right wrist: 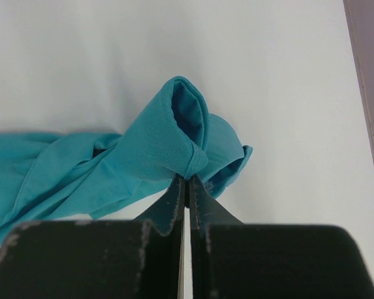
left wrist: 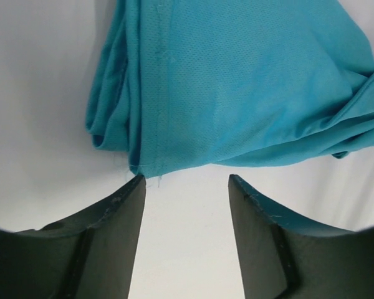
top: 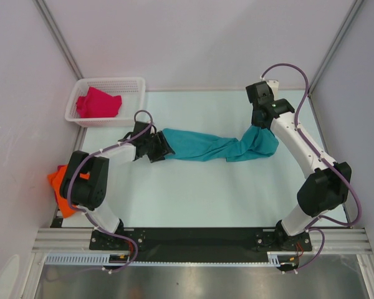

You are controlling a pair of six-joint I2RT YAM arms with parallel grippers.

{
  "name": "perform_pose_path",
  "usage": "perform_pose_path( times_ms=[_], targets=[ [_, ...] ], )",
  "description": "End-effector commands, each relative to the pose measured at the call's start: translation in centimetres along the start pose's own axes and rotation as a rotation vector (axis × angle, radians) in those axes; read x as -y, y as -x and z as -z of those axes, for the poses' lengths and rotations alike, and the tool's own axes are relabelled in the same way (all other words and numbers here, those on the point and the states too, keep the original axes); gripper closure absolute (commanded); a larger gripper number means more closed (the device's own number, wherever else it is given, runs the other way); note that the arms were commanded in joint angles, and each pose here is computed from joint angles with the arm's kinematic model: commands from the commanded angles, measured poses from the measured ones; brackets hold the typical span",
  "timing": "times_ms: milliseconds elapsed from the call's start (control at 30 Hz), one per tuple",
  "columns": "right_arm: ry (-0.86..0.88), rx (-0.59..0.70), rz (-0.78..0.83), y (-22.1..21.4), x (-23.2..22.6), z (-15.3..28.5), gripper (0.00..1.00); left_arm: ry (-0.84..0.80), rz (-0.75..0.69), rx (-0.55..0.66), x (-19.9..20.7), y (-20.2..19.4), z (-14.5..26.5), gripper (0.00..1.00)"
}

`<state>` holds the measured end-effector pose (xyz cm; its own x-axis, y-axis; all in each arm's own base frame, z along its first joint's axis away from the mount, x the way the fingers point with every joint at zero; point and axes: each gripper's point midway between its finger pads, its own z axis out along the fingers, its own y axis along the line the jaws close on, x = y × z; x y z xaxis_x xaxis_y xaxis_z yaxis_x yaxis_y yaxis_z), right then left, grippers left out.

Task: Fold and stack the t-shirts
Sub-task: Flatten out the tshirt

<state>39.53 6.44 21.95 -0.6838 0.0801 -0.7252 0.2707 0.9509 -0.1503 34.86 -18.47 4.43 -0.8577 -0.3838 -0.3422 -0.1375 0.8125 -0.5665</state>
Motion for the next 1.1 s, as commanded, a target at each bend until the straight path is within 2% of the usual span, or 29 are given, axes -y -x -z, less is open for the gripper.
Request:
perform_pose_path(
  times_ms=[0, 133, 367, 633, 833, 867, 933, 1067],
  targets=[
    [-0.016, 0.025, 0.004, 0.5, 0.2, 0.1, 1.00, 0.050, -0.062, 0.100, 0.7, 2.9, 1.5, 0.36],
    [-0.013, 0.018, 0.006, 0.3, 0.0, -0.2, 1.00, 0.075, -0.073, 0.125, 0.6, 4.1, 1.8, 0.35],
    [-0.022, 0.016, 0.012, 0.2, 0.1, -0.3, 1.00, 0.061, -0.062, 0.103, 0.5, 3.8, 1.0, 0.36],
    [-0.027, 0.013, 0.017, 0.1, 0.3, -0.2, 1.00, 0.033, -0.045, 0.068, 0.2, 2.9, -0.3, 0.45],
    [-0.030, 0.020, 0.016, 0.2, 0.6, 0.2, 1.00, -0.007, -0.026, 0.034, 0.4, 2.0, -1.2, 0.65],
    [-0.034, 0.017, 0.017, 0.1, 0.7, 0.1, 1.00, -0.009, -0.023, 0.027, 0.3, 1.8, -1.4, 0.80],
    [-0.035, 0.021, 0.015, 0.2, 0.8, 0.3, 1.00, -0.024, -0.019, 0.015, 0.4, 1.6, -1.5, 1.00],
    [-0.036, 0.023, 0.014, 0.1, 1.0, 0.5, 1.00, -0.066, -0.029, 0.027, 1.5, 1.8, -0.8, 1.00]
  ],
)
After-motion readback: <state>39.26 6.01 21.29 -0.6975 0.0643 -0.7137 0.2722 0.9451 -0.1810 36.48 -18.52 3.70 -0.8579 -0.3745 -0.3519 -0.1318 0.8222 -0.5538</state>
